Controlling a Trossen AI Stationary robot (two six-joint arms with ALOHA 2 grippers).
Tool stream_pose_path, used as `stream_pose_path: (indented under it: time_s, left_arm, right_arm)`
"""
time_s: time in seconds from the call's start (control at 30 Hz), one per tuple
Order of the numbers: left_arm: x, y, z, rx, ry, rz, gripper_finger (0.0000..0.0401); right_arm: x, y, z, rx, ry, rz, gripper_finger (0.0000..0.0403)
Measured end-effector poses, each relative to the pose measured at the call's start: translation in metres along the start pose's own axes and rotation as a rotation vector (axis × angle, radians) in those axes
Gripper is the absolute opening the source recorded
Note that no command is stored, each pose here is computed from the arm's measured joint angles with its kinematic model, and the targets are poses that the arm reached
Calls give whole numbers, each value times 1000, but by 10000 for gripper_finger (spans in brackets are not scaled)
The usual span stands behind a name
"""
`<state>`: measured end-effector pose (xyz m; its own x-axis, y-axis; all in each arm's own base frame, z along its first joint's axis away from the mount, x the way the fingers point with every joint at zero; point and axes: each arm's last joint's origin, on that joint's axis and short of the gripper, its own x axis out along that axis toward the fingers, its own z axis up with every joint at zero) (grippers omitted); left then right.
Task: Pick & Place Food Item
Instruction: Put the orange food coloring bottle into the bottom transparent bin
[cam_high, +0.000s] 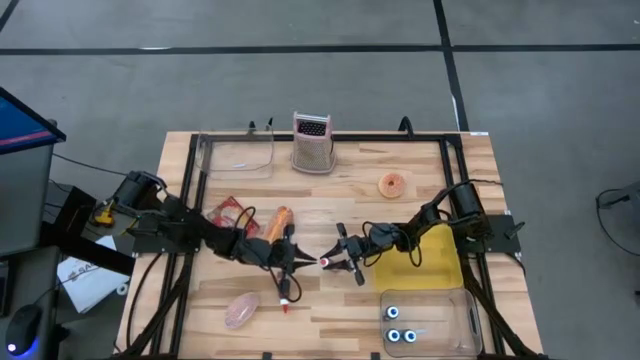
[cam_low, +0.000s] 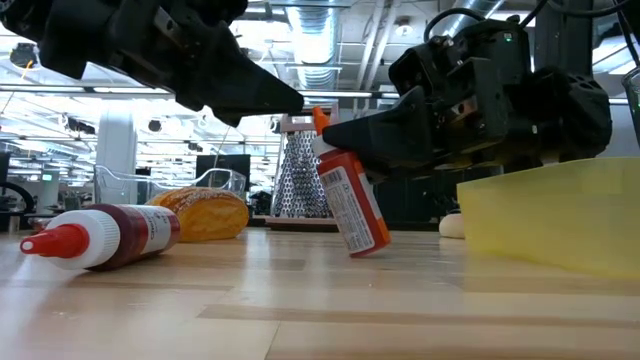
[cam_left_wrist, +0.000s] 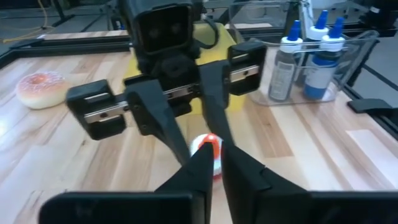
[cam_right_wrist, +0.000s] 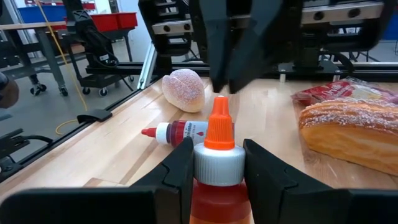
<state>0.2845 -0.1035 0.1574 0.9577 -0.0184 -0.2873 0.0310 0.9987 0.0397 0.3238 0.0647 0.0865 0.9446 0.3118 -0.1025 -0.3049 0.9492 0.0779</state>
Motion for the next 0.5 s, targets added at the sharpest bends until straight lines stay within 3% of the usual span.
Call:
stream_pose_path:
  time_s: [0.17, 0.37, 0.5]
  left_arm:
    - [0, 0, 0, -2, 2, -10, 21]
    - [1, 1, 1, -18, -11, -7, 64]
    - [4, 5, -1, -37, -4, -9, 70]
  right_arm:
    - [0, -1, 0, 5, 1, -3, 97]
    - [0, -1, 0, 7, 1, -5, 98]
    - [0, -1, 0, 8, 1, -5, 99]
